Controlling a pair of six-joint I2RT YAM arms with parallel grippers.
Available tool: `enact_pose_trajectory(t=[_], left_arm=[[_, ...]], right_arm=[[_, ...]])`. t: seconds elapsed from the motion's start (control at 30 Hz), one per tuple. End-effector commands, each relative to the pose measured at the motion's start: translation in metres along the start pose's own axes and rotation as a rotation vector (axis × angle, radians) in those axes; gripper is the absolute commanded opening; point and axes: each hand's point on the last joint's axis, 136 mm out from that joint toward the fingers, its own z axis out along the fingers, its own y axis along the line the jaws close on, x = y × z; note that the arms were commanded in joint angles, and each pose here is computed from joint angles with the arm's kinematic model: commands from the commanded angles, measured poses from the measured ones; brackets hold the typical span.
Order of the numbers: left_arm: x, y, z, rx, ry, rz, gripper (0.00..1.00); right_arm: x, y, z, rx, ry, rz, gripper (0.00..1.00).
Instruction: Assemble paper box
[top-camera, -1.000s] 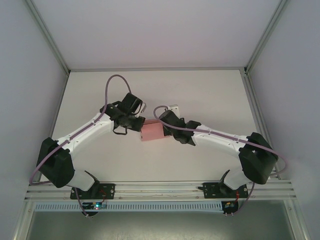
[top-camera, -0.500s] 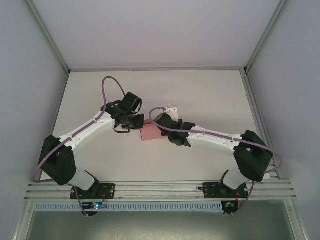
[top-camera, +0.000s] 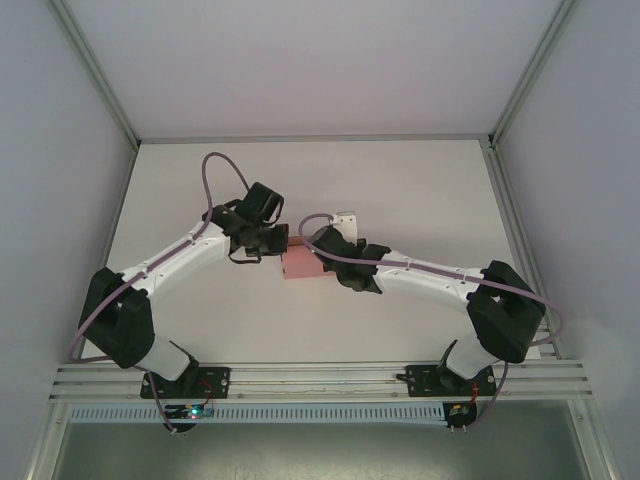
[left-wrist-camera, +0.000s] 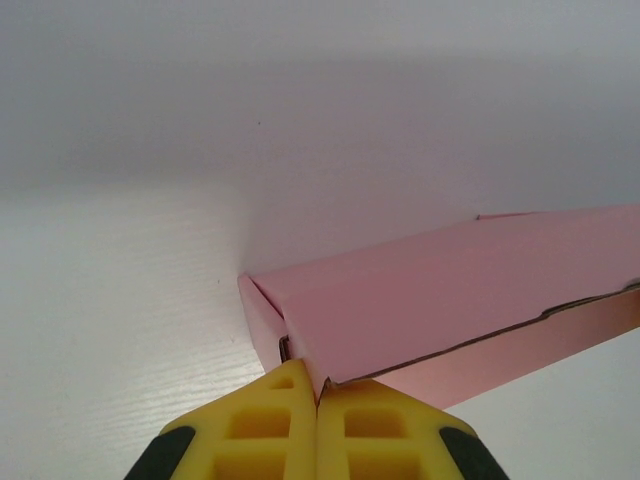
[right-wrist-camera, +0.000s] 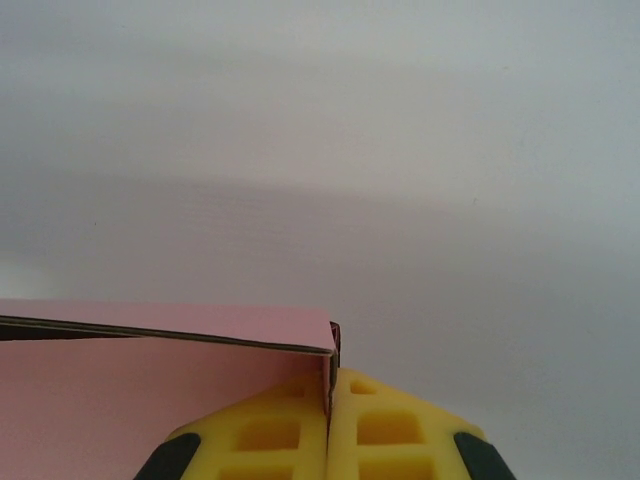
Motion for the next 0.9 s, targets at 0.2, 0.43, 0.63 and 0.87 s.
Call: enact_pose_trajectory(t=[0.2, 0.43, 0.63, 0.87], left_arm=[[0.024, 0.016, 0.018, -0.01, 0.002, 0.127, 0.0], [0.046, 0.036, 0.026, -0.056, 0.019, 0.181, 0.0], [0.061, 0.044, 0.03, -0.104, 0.022, 0.229, 0.0], [0.074, 0.047, 0.03, -0.227, 0.02, 0.401, 0.0]], right_arm=[[0.046, -0.005, 0.013, 0.01, 0.119, -0.057, 0.0], [0.045, -0.008, 0.013, 0.015, 0.094, -0.066, 0.0], [0.044, -0.006, 0.011, 0.005, 0.061, -0.075, 0.0], [0.044, -0.009, 0.009, 0.014, 0.021, -0.087, 0.0]])
